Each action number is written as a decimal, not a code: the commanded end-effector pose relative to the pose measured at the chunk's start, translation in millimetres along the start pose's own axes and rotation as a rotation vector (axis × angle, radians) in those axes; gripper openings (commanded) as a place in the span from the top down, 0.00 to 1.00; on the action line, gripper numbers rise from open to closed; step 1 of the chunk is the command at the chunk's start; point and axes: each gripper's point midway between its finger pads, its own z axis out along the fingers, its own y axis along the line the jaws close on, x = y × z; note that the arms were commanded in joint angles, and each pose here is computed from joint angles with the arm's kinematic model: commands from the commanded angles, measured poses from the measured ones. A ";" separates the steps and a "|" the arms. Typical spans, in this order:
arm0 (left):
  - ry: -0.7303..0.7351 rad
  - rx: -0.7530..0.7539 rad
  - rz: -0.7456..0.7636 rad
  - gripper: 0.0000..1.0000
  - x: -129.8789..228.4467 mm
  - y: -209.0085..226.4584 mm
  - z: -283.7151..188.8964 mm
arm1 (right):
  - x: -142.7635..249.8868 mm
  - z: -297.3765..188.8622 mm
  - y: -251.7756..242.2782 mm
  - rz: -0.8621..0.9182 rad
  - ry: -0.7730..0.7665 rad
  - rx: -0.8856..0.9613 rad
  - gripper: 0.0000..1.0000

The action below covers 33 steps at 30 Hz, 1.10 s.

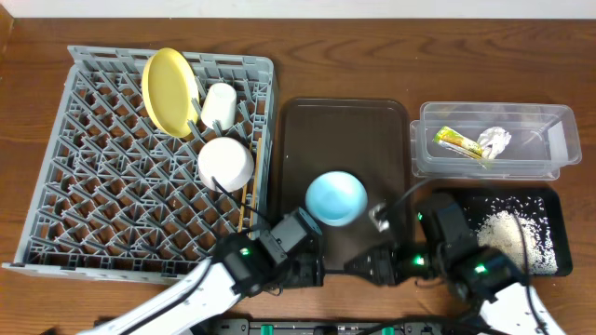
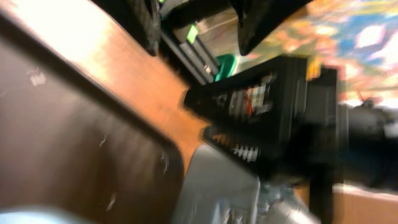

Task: Sort waste into correct bins and load items into the dishwasher

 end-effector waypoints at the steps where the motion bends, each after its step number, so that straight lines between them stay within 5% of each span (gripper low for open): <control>1: -0.213 0.026 0.058 0.29 -37.3 -22.5 -57.3 | -54.1 -34.1 0.0 -0.129 -0.178 0.250 0.56; 8: -0.579 -0.183 0.006 0.24 -82.7 2.3 -224.3 | -122.1 -76.3 -1.1 -0.272 -0.237 0.579 0.48; 13: -0.876 -0.177 -0.123 0.23 -83.1 22.4 -347.9 | -155.5 -44.5 -9.7 -0.389 -0.172 0.589 0.44; 17: -1.067 -0.115 -0.176 0.10 -66.7 34.6 -414.6 | -165.3 -1.8 -17.8 -0.525 -0.088 0.578 0.44; 27: -1.205 0.010 -0.170 0.08 -24.0 57.7 -457.2 | -163.5 103.1 -33.7 -0.843 0.051 0.660 0.41; 33: -1.219 0.029 -0.173 0.08 -17.7 61.9 -460.7 | -161.6 127.6 -56.7 -0.884 0.089 0.741 0.46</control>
